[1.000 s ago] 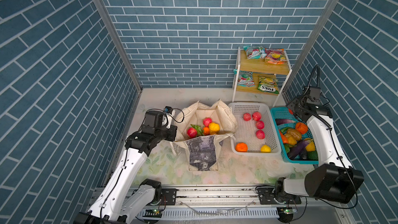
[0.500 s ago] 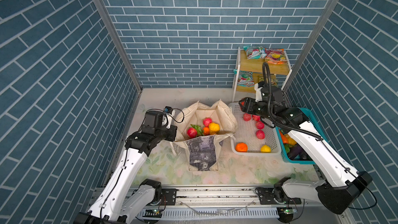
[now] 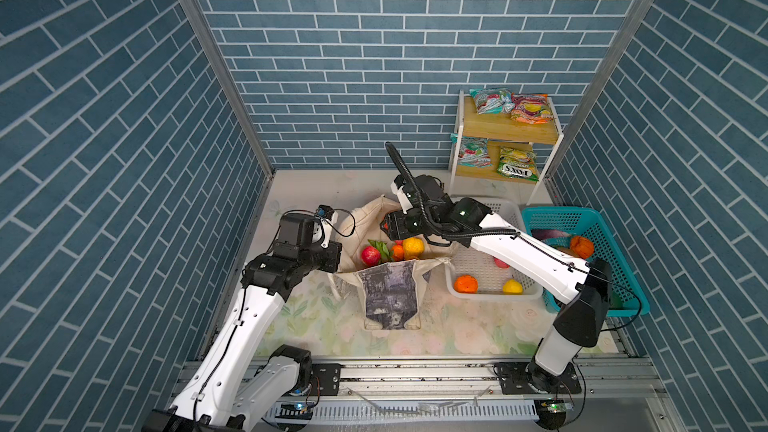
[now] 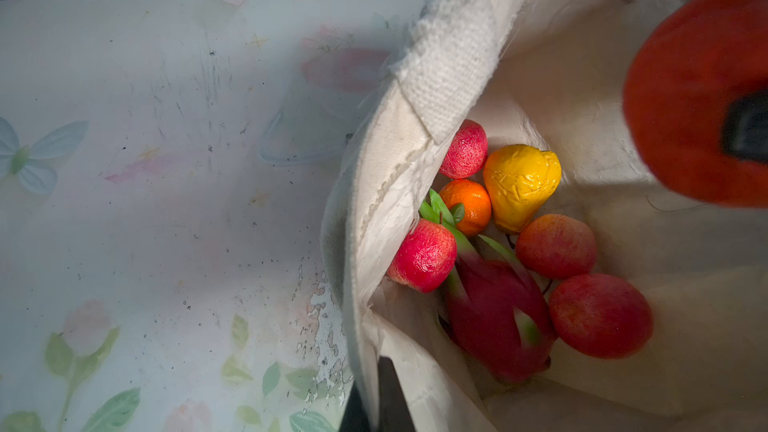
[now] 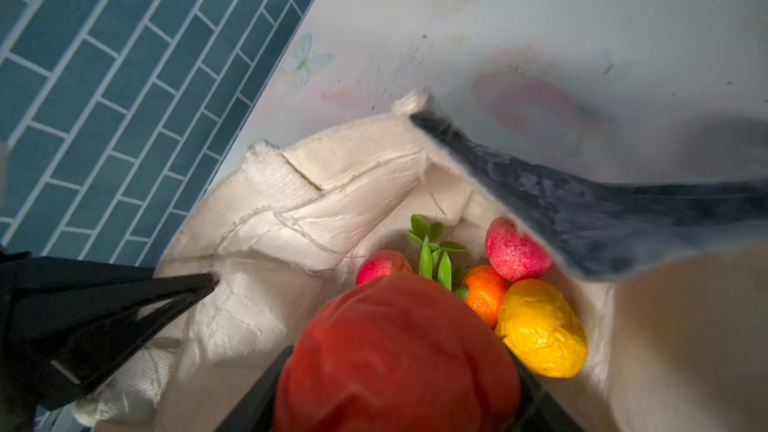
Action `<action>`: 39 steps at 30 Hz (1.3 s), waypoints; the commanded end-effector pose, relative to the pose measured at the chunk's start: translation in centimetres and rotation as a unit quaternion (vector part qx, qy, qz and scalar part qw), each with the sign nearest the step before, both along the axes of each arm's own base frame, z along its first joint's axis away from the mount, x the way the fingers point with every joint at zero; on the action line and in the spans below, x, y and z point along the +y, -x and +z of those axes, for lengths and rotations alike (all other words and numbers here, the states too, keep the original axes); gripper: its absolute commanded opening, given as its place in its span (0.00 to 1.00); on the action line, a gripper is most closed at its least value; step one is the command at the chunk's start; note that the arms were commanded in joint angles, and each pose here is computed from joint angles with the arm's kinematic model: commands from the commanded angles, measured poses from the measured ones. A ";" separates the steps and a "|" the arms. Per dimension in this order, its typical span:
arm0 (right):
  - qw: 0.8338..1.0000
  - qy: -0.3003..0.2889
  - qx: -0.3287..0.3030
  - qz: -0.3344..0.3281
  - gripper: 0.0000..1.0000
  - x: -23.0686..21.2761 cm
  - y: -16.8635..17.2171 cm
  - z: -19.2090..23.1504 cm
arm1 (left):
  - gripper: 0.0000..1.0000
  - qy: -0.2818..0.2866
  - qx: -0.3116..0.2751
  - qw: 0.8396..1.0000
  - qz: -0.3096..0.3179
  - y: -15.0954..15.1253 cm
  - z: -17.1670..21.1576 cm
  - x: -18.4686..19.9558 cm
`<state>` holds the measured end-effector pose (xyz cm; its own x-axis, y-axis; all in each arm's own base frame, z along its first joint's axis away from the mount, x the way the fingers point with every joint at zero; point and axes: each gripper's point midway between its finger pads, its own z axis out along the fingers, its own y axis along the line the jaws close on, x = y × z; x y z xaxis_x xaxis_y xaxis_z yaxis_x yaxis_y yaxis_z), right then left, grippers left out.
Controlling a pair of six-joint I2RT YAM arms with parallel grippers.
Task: Place the food into the grocery bag and tie it
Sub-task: 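Carry the red tomato with the right gripper over the tote, then lower the tomato into the tote and open the right gripper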
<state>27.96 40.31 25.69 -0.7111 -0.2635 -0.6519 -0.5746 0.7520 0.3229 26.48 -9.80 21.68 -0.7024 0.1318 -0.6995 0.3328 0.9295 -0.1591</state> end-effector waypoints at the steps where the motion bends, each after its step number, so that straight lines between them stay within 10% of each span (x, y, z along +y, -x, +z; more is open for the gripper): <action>1: 0.999 0.014 0.004 0.029 0.49 0.8 0.7 -0.5 | 0.00 0.005 -0.008 1.000 0.000 -0.1 0.2 0.0; 35: 0.988 0.145 0.050 0.037 0.69 0.9 0.0 -11.6 | 0.00 0.007 -0.009 1.000 -0.001 0.0 0.3 -0.1; 36: 0.988 0.144 0.047 0.037 0.93 0.9 0.0 -11.5 | 0.00 0.006 -0.009 1.000 -0.001 -0.1 0.2 -0.1; 39: 0.988 0.145 0.040 0.037 0.99 0.7 -0.1 -11.1 | 0.00 0.006 -0.009 1.000 -0.001 -0.1 0.2 -0.1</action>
<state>28.21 41.64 14.50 -0.7490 -0.4547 -0.4820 -0.5957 0.7805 0.1895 26.51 -9.86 21.74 -0.7004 0.1313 -0.7016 0.3355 0.9282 -0.1611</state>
